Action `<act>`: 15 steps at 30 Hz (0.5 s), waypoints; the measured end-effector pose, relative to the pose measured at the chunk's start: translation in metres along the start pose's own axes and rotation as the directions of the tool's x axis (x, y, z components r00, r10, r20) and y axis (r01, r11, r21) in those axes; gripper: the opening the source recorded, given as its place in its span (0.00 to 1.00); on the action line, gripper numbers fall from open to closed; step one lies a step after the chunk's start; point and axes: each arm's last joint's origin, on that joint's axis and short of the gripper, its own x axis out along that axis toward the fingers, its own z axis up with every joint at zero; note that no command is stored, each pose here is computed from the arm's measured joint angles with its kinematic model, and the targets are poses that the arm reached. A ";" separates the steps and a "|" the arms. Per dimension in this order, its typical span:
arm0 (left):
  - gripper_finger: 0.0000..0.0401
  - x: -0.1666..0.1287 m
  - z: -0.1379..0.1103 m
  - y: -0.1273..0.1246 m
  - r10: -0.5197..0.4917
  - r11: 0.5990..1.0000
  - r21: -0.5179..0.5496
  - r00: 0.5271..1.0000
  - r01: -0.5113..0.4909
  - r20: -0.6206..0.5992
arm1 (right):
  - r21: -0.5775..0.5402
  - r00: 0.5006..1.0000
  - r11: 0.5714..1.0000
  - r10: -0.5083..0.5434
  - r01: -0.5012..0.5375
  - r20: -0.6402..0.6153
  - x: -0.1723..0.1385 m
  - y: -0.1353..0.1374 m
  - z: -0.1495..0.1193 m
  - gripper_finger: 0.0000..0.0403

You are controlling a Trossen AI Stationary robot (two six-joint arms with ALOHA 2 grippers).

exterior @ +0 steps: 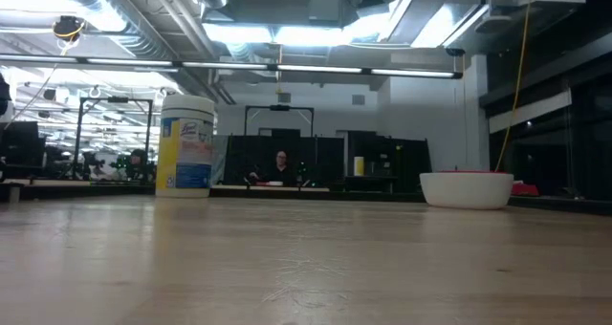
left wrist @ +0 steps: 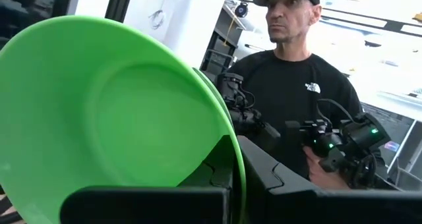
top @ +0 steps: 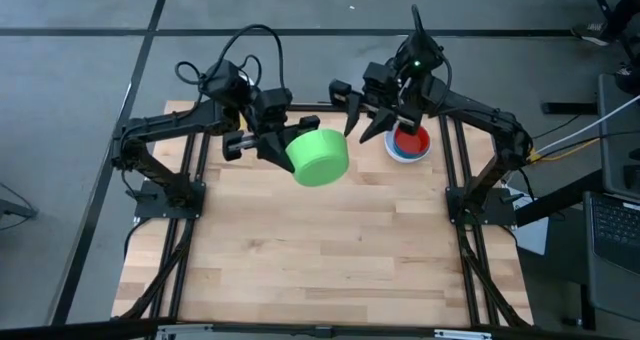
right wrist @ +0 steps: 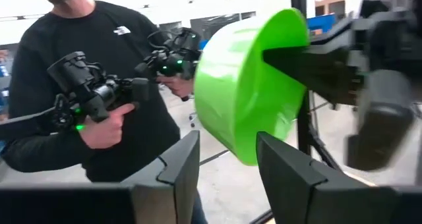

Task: Nest bowls inside each other
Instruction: Stack the green bowl on the red bowl

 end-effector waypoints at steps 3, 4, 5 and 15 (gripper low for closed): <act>0.00 0.000 0.000 0.000 0.002 1.000 0.002 1.000 -0.002 0.003 | -0.010 1.000 1.000 -0.002 0.002 0.002 0.001 0.000 0.000 0.40; 0.00 0.000 0.000 0.000 0.002 1.000 0.003 1.000 -0.002 0.003 | -0.015 1.000 1.000 -0.005 0.006 0.005 0.001 -0.001 0.000 0.41; 0.00 0.000 0.000 0.000 0.002 1.000 0.004 1.000 -0.002 0.004 | -0.019 1.000 1.000 -0.009 0.009 0.008 0.002 -0.002 -0.001 0.42; 0.00 0.000 0.001 0.000 0.008 1.000 0.017 1.000 -0.008 0.013 | -0.039 1.000 0.999 -0.012 0.013 0.024 0.009 -0.014 -0.008 0.37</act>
